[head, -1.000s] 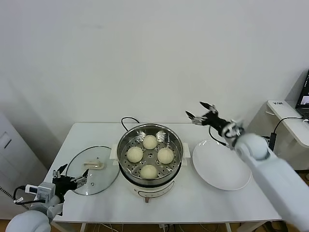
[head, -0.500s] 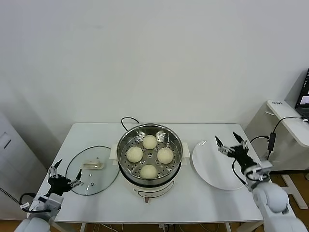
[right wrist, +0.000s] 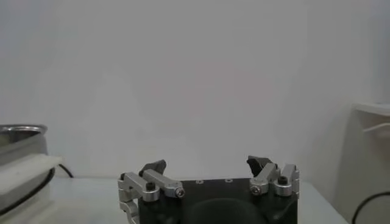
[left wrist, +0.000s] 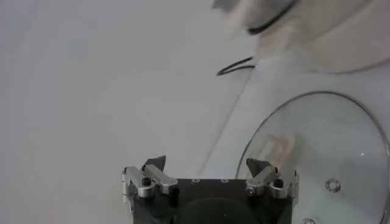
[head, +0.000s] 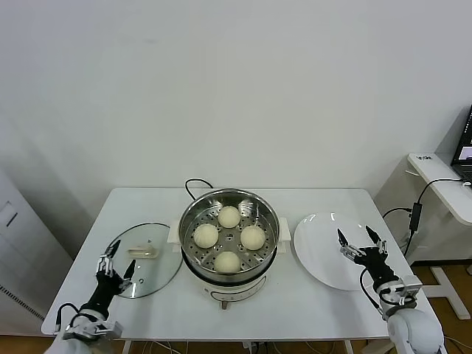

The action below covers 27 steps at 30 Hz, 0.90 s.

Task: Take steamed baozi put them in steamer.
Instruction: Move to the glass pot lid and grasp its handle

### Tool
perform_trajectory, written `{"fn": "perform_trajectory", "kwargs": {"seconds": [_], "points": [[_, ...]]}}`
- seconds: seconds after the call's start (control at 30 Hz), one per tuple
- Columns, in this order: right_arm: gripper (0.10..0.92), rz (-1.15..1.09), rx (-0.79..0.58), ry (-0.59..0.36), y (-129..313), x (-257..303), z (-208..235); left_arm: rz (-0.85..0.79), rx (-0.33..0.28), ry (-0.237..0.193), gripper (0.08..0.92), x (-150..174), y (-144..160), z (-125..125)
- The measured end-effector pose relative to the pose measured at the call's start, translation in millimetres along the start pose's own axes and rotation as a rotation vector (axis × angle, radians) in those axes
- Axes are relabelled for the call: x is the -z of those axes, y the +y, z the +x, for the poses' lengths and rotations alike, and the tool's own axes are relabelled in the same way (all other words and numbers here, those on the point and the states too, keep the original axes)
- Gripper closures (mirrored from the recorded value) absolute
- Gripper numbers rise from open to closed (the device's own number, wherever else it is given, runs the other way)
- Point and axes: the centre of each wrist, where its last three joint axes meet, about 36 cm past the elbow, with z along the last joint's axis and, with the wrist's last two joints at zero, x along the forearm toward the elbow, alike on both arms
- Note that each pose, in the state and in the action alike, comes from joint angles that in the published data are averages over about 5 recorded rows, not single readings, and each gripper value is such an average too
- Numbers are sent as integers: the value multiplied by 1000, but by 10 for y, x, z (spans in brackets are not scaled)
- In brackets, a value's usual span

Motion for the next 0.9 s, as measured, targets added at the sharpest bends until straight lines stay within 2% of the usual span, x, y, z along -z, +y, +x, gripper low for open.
{"fn": "perform_trajectory", "kwargs": {"seconds": [0.17, 0.33, 0.9], "points": [[200, 1, 1, 7, 27, -78, 38, -138, 15, -27, 177, -33, -149, -130], [200, 2, 7, 16, 59, -153, 69, -228, 10, -36, 177, -55, -289, -234], [200, 18, 32, 37, 99, -289, 133, -340, 28, -17, 177, -143, -517, -564]]}}
